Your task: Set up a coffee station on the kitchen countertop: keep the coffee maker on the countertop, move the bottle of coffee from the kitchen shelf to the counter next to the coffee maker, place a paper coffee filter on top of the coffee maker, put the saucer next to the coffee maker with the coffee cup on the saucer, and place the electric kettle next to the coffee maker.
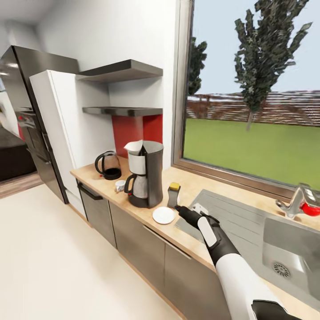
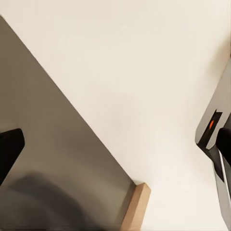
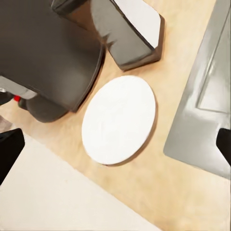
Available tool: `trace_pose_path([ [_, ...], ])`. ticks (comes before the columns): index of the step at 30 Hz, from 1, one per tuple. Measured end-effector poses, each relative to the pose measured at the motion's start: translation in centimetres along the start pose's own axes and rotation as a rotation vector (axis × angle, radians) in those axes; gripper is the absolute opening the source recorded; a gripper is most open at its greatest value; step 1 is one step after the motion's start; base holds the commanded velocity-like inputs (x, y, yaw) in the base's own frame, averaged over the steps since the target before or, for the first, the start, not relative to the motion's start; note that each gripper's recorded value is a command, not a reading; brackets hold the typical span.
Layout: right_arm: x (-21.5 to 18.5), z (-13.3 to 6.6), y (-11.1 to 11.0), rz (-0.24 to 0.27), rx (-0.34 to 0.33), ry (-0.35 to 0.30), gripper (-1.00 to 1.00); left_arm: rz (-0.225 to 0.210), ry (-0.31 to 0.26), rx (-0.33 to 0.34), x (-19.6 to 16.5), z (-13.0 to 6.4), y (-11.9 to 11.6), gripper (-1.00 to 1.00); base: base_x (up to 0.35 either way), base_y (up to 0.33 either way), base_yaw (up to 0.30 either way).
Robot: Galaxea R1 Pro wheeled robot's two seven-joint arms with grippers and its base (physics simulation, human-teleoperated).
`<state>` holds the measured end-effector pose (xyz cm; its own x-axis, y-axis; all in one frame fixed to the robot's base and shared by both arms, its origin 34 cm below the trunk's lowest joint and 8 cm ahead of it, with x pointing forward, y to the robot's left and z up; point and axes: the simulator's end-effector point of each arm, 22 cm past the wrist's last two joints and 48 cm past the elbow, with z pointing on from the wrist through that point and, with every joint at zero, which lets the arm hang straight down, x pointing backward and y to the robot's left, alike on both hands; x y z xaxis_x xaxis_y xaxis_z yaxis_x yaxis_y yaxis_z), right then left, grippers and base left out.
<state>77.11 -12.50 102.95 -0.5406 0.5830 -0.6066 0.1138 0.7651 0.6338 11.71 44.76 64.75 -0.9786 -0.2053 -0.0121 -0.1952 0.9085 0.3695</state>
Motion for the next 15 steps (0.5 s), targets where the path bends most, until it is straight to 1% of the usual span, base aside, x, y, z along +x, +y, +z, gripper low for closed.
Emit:
trace_pose_path([
  [3,0.46,0.1,-0.25,0.001,0.005,0.01,1.0,-0.001,0.001,0.0,0.03,0.01,0.04,1.0,-0.307,0.04,0.263],
  [6,0.71,0.14,-0.39,0.002,0.008,0.015,1.0,-0.002,0.0,-0.001,-0.01,0.0,0.05,1.0,-0.241,0.136,0.272],
  [10,0.83,0.15,-0.45,0.003,0.009,0.018,1.0,-0.003,-0.001,0.001,-0.05,-0.02,-0.03,1.0,-0.157,0.245,0.275],
  [15,1.16,0.2,-0.62,0.004,0.013,0.025,1.0,-0.004,-0.005,0.002,-0.2,-0.05,-0.1,1.0,-0.046,0.291,0.275],
])
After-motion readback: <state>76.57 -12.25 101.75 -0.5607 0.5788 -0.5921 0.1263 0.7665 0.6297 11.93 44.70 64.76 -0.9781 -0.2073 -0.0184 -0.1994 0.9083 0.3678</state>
